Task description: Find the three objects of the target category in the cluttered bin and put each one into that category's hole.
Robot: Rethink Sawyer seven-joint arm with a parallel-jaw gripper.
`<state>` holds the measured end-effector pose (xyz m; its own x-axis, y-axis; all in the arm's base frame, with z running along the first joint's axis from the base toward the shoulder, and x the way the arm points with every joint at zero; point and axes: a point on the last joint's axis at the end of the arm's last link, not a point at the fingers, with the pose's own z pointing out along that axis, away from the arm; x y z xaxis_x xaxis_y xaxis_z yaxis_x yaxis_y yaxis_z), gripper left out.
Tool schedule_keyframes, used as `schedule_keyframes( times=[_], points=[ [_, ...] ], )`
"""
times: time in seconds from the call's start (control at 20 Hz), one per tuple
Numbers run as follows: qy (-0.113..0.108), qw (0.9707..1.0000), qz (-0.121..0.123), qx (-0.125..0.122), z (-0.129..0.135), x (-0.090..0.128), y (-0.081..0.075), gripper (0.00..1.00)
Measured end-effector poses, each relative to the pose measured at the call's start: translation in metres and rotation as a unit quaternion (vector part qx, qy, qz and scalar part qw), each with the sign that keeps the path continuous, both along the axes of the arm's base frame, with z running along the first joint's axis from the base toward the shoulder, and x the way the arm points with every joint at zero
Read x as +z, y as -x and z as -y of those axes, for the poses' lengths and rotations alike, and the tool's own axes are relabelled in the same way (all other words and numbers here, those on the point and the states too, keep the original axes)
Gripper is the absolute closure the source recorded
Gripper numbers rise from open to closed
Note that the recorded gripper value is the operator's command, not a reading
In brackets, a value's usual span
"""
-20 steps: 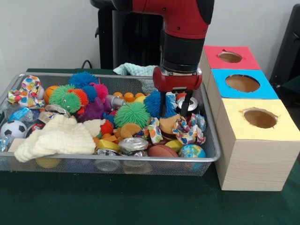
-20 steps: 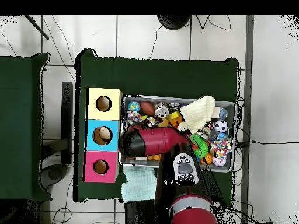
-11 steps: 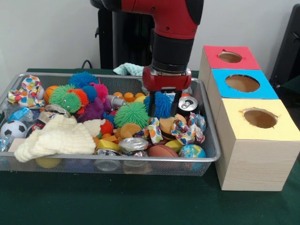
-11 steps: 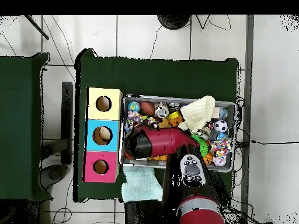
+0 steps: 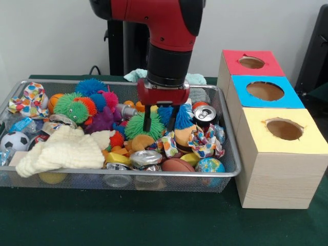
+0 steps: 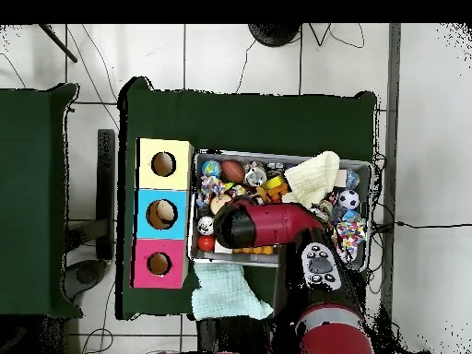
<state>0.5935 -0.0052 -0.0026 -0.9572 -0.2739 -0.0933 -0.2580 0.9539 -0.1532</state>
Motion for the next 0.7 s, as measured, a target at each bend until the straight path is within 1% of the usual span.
schedule_keyframes(
  times=[0.2,0.3,0.4,0.5,0.7],
  points=[
    [0.001,1.0,-0.008,-0.004,0.006,-0.013,0.003,0.0],
    [-0.002,0.9999,-0.015,-0.006,0.006,-0.025,0.007,0.0],
    [-0.004,0.9998,-0.019,-0.007,0.007,-0.03,0.009,0.0],
    [-0.01,0.9996,-0.024,-0.012,0.008,-0.036,0.011,0.0],
    [-0.032,0.9988,-0.029,-0.025,0.01,-0.043,0.01,0.0]
  ],
)
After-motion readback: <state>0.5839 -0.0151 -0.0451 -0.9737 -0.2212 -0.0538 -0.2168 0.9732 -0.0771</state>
